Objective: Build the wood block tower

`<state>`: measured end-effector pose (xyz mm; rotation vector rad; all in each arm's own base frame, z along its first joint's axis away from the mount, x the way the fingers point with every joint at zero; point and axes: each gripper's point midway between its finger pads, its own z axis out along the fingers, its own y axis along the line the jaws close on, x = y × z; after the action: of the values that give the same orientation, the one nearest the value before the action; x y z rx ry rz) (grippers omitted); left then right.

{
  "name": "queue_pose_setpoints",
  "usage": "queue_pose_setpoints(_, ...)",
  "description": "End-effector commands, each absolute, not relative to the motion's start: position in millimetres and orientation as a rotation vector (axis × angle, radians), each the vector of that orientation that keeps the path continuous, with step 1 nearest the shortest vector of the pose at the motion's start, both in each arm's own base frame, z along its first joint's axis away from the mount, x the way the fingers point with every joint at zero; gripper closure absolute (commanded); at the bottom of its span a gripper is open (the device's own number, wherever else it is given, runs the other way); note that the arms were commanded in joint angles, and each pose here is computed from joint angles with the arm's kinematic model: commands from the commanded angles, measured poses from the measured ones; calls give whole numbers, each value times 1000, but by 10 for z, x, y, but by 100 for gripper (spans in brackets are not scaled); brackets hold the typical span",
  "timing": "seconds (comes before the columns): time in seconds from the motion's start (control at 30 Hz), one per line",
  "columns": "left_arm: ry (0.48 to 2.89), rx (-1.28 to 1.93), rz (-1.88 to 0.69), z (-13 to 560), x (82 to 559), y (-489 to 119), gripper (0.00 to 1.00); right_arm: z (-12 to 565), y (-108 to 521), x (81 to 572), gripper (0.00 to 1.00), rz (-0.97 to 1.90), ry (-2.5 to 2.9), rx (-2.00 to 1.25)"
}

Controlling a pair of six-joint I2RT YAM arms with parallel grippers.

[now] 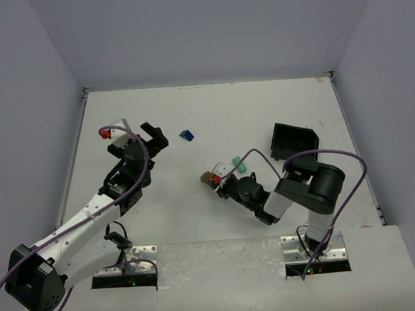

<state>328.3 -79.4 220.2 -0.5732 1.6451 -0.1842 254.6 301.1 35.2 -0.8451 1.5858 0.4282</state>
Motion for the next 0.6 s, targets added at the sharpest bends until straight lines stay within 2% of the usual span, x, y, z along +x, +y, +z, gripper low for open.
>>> queue_pose_setpoints(0.0, 1609, -586, -185, 2320, 3297, -760, 0, 1106, 3158, 2652, 100, 525, 1340, -648)
queue_pose_setpoints(0.23, 1615, -579, -181, 2309, 3300, -769, 0, 1099, 3166, 2630, 95, 524, 1340, -655)
queue_pose_setpoints(0.57, 1622, -572, -179, 2291, 3301, -777, 0, 1108, 3175, 2612, 77, 523, 1335, -660)
